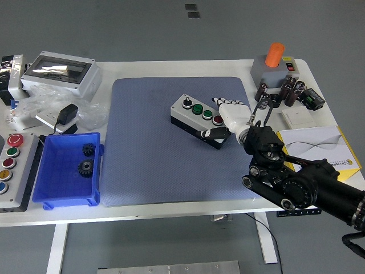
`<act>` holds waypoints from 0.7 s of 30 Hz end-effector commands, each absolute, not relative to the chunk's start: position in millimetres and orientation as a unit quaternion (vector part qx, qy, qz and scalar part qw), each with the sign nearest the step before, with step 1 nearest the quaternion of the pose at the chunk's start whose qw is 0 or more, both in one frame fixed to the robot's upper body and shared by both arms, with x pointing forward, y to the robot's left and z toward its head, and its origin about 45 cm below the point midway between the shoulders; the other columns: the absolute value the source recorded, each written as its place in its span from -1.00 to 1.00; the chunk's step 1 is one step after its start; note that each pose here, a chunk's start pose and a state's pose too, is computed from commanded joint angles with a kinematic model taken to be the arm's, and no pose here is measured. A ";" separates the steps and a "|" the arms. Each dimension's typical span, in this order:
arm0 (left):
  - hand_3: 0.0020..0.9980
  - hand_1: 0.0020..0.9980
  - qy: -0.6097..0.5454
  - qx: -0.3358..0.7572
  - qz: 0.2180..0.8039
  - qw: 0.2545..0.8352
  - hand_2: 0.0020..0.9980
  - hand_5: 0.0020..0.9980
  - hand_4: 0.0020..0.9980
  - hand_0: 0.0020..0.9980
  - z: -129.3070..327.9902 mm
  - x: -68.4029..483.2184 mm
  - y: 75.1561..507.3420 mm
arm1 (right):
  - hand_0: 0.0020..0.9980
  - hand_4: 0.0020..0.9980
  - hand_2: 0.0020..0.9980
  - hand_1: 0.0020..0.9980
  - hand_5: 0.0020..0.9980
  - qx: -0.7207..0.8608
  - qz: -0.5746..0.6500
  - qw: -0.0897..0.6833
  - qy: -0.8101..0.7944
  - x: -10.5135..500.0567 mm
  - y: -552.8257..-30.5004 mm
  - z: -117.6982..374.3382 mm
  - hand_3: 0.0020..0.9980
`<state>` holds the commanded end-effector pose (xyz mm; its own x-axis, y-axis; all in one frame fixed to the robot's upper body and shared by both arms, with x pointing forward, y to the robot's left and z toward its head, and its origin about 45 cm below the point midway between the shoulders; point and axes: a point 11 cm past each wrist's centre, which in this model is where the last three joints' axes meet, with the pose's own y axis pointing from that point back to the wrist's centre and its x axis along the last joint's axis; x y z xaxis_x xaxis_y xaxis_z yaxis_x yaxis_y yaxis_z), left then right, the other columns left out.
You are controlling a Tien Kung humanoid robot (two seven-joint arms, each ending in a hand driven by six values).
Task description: Pick up the button,place it on the desk,press the button,press the button
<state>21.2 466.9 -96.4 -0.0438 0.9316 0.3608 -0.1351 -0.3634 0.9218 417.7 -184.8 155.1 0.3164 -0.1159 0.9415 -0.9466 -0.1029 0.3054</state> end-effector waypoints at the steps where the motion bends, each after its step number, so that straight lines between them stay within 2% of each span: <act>1: 0.18 0.46 0.367 0.543 0.622 0.429 0.15 -0.64 -0.25 0.46 -96.4 21.2 466.9 | 0.41 1.00 0.63 0.60 0.08 0.625 0.402 0.518 -0.425 417.7 -184.8 154.9 1.00; 4: 0.18 0.46 0.367 0.542 0.622 0.429 0.15 -0.64 -0.25 0.46 -96.3 21.7 466.9 | 0.41 1.00 0.63 0.60 0.08 0.624 0.403 0.518 -0.424 417.6 -184.4 154.1 1.00; 5: 0.17 0.46 0.367 0.542 0.623 0.429 0.15 -0.64 -0.25 0.46 -96.3 21.8 466.8 | -0.26 0.72 0.18 0.13 -0.51 0.624 0.403 0.518 -0.424 417.6 -184.2 153.8 0.66; 9: 0.17 0.46 0.367 0.542 0.623 0.429 0.15 -0.64 -0.25 0.46 -96.3 21.9 466.8 | -0.26 0.72 0.18 0.13 -0.51 0.624 0.404 0.515 -0.427 417.8 -184.0 153.4 0.66; 10: 0.17 0.46 0.366 0.542 0.623 0.429 0.16 -0.64 -0.25 0.46 -96.3 22.0 466.8 | -0.38 0.61 0.00 -0.06 -0.63 0.625 0.403 0.514 -0.428 417.6 -183.9 152.9 0.48; 16: 0.17 0.46 0.366 0.542 0.623 0.429 0.16 -0.64 -0.25 0.46 -96.3 22.3 466.8 | -0.38 0.61 0.00 -0.06 -0.63 0.629 0.401 0.510 -0.428 416.2 -182.2 150.5 0.48; 17: 0.18 0.46 0.366 0.542 0.623 0.429 0.16 -0.63 -0.24 0.46 -96.3 22.4 466.8 | -0.48 0.35 -0.15 -0.17 -0.67 0.630 0.401 0.508 -0.429 416.1 -181.9 150.5 0.21; 21: 0.18 0.46 0.366 0.542 0.623 0.429 0.16 -0.63 -0.24 0.46 -96.3 22.4 466.7 | -0.48 0.35 -0.15 -0.17 -0.67 0.635 0.404 0.492 -0.438 417.1 -180.3 155.5 0.21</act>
<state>22.4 466.7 -96.3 -0.0447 0.9314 0.3613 -0.1381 -0.3640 0.9211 417.1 -180.3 155.5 0.2901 -0.1571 0.9440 -0.9535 -0.1323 0.2709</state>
